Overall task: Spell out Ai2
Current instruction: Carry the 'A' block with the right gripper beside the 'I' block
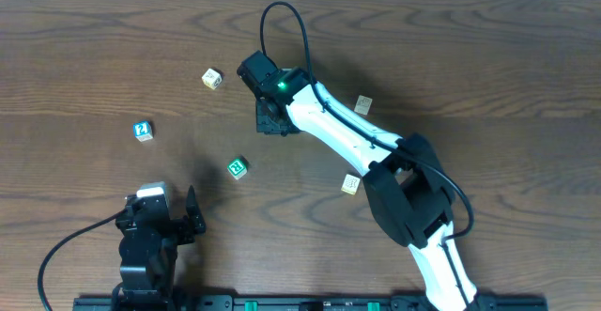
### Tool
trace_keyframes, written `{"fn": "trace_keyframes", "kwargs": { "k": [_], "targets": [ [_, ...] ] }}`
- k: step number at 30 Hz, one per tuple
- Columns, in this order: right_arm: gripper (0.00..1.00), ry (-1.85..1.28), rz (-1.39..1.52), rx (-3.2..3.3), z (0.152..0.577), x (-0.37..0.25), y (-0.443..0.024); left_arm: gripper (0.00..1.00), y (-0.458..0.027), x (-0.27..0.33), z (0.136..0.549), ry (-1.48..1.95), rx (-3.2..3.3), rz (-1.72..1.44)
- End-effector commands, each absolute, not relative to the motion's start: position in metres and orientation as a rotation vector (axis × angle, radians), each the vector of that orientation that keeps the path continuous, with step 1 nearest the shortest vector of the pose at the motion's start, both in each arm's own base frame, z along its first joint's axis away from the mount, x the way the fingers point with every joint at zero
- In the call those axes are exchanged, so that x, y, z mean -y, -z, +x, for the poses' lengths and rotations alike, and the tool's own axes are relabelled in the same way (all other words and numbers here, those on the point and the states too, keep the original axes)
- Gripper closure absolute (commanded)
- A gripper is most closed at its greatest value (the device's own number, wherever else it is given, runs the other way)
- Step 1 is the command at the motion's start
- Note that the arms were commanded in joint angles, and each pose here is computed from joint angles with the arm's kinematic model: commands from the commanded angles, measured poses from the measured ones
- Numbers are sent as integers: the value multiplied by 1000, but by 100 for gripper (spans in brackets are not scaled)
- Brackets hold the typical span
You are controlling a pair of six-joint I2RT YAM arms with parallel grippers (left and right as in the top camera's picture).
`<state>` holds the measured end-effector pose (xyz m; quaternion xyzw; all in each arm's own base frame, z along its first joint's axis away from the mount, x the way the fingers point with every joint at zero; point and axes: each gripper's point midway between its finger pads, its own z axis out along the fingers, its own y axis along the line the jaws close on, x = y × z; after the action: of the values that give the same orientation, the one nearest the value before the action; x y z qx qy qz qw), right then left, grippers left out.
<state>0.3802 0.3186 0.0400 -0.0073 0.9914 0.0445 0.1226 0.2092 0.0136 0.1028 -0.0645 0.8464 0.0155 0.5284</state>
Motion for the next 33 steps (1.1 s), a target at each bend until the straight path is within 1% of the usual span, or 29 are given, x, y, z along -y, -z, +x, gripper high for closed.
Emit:
{"fn": "trace_keyframes", "kwargs": {
  "k": [1,16,33],
  "targets": [
    [99,-101,31,-2867,385,-311,-46,5,-97,-15,209,-56,-2032,-142],
    [99,-29,98,-2865,391,-295,-37,5,-97,-15,209,-56,-2032,-142],
    [99,-14,87,-2900,385,-295,-27,5,-97,-15,209,-56,-2032,-142]
  ]
}}
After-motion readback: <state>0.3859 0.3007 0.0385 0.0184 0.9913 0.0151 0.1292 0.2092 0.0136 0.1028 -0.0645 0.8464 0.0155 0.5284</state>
